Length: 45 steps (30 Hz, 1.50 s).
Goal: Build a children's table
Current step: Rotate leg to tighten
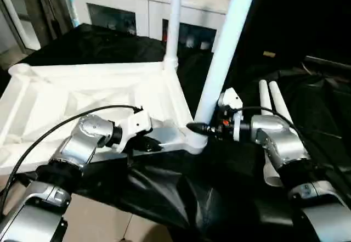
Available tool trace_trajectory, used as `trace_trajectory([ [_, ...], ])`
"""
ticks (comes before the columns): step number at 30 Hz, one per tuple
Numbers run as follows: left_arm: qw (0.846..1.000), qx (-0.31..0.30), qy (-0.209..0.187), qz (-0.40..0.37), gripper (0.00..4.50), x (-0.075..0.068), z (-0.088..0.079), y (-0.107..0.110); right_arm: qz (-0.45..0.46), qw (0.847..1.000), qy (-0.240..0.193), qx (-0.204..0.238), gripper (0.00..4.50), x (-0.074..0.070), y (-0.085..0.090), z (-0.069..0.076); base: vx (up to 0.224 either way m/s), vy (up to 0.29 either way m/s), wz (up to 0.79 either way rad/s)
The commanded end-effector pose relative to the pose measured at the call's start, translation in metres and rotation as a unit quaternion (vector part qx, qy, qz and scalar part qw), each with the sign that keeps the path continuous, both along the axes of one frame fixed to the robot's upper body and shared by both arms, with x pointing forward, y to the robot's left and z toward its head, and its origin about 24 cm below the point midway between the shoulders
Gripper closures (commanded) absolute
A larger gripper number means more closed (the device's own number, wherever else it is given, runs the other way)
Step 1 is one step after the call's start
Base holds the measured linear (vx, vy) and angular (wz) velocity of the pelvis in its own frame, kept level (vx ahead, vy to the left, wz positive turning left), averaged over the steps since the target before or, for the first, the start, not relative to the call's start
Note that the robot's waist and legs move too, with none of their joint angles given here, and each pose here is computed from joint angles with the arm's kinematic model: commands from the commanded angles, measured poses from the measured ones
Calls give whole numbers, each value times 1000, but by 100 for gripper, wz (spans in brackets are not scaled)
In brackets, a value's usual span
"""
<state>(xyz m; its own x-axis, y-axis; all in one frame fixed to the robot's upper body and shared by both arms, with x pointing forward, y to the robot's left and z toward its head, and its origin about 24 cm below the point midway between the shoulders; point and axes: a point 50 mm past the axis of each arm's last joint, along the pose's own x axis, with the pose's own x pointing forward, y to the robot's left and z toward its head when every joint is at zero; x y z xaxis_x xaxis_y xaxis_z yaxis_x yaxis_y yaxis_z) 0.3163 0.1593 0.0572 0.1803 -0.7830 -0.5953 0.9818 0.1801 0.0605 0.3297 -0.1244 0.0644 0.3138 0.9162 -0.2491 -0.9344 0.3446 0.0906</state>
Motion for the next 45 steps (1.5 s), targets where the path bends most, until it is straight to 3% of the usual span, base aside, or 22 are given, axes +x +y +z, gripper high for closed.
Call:
trace_trajectory([
  [1, 999, -26, -31, -23, 450, 5, 11, -20, -11, 994, 96, -58, 264, -18, 9, -49, 0, 0, 0],
  [5, 999, -28, -37, 28, 450, 13, 8, -25, -130, 985, 89, -68, 264, -3, 7, -54, 0, 0, 0],
  [6, 997, -28, -40, 54, 450, 17, 7, -28, -182, 976, 92, -73, 264, 2, 6, -56, 0, 0, 0],
  [7, 997, -28, -40, 54, 450, 17, 7, -28, -182, 976, 92, -73, 264, 2, 6, -56, 0, 0, 0],
  [9, 991, -21, -50, 124, 450, 29, 5, -43, -284, 949, 115, -72, 264, 10, 5, -62, 0, 0, 0],
  [11, 986, -19, -53, 155, 450, 33, 4, -48, -308, 941, 123, -69, 264, 11, 6, -63, 0, 0, 0],
  [15, 968, -8, -63, 244, 450, 43, -2, -81, -381, 910, 153, -50, 264, 14, 18, -69, 0, 0, 0],
  [20, 970, -5, -53, 235, 450, 40, -5, -91, -375, 912, 160, -52, 264, 13, 27, -70, 0, 0, 0],
  [29, 973, 0, -56, 223, 450, 41, -5, -88, -366, 916, 152, -66, 264, 14, 31, -70, 0, 0, 0],
  [32, 976, -5, -59, 210, 450, 41, -3, -89, -372, 913, 162, -37, 194, 17, 29, -65, 0, 0, 0],
  [39, 982, -10, -63, 176, 450, 37, 0, -87, -362, 921, 145, -11, 144, 27, 25, -51, 0, 0, 0],
  [42, 984, -7, -60, 169, 450, 35, -1, -82, -344, 929, 138, 2, 106, 30, 24, -44, 0, 0, 0],
  [45, 985, -6, -60, 160, 450, 34, -2, -78, -328, 936, 128, 4, 97, 31, 23, -40, 0, 0, 0],
])
